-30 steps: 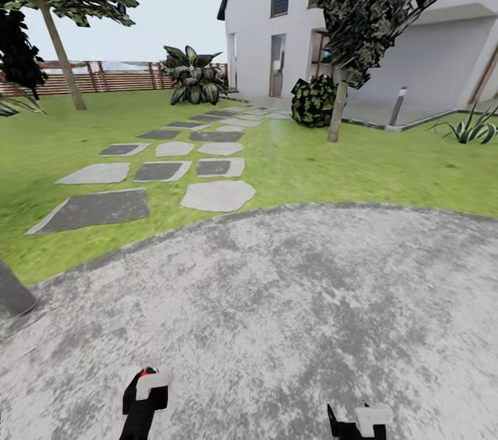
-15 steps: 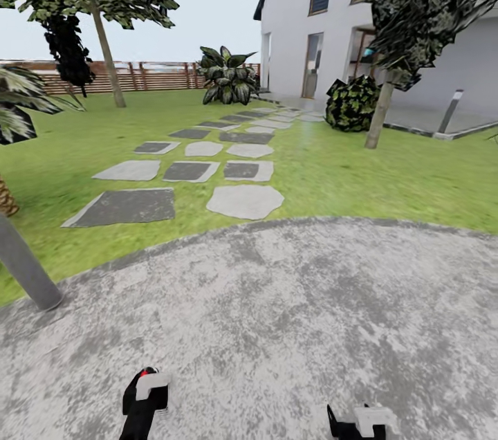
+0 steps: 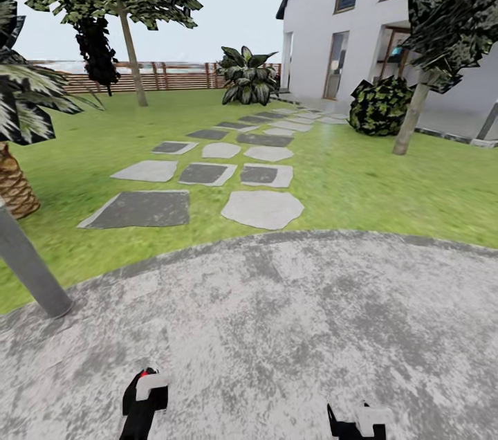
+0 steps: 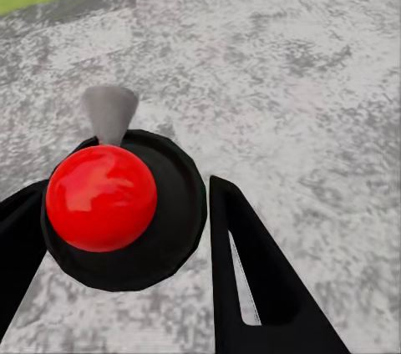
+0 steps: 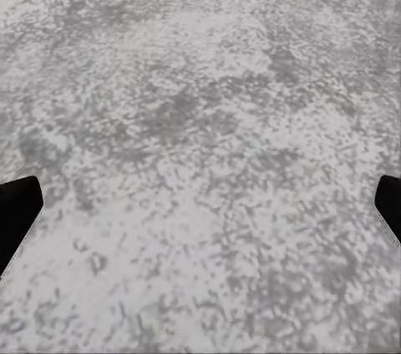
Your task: In the garden, pick up the pesticide atomizer on the floor and spray pesticide onto both trees until each tree trunk is fully covered.
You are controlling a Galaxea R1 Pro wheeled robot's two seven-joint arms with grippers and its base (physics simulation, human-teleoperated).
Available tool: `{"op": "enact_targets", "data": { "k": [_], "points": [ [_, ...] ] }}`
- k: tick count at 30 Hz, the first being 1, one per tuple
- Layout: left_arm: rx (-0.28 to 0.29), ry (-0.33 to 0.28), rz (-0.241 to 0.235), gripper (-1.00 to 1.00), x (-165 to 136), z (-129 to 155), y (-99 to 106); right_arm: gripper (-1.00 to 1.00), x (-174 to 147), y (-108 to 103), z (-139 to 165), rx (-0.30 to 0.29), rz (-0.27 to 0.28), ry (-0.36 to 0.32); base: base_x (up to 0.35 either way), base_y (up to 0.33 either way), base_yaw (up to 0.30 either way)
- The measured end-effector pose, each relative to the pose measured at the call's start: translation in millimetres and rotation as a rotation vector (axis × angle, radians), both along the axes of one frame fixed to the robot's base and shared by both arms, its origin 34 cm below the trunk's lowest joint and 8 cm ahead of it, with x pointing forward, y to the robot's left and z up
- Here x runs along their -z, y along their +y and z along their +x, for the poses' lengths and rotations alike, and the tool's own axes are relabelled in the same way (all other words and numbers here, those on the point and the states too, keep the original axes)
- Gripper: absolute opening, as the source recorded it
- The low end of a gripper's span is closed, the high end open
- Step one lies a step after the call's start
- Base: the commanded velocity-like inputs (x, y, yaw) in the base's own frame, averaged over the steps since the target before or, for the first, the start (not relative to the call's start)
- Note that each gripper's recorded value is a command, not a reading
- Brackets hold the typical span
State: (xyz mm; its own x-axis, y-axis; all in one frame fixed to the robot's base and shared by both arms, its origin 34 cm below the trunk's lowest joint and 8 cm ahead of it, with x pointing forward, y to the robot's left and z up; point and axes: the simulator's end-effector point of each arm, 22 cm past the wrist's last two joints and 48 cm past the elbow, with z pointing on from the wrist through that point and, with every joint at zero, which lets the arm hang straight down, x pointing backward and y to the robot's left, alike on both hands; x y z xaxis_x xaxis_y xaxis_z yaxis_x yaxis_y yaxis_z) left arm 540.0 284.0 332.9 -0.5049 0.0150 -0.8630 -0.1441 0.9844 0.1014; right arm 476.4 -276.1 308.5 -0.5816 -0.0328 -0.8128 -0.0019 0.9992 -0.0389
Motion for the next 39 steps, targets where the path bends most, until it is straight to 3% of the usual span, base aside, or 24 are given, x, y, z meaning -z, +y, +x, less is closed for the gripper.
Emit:
{"op": "enact_targets", "data": {
  "k": [18,39],
  "points": [
    [0.002,0.018,-0.001,-1.00,6.1,-6.3,-1.1,1.00,0.1,-1.9,-0.2,0.003,-0.002,0.000,0.336,-0.078,0.162],
    [-0.001,0.020,-0.002,-1.00,6.4,-6.7,-0.1,1.00,-1.2,0.7,1.4,-0.004,0.001,-0.004,0.330,-0.110,0.007]
  ]
}}
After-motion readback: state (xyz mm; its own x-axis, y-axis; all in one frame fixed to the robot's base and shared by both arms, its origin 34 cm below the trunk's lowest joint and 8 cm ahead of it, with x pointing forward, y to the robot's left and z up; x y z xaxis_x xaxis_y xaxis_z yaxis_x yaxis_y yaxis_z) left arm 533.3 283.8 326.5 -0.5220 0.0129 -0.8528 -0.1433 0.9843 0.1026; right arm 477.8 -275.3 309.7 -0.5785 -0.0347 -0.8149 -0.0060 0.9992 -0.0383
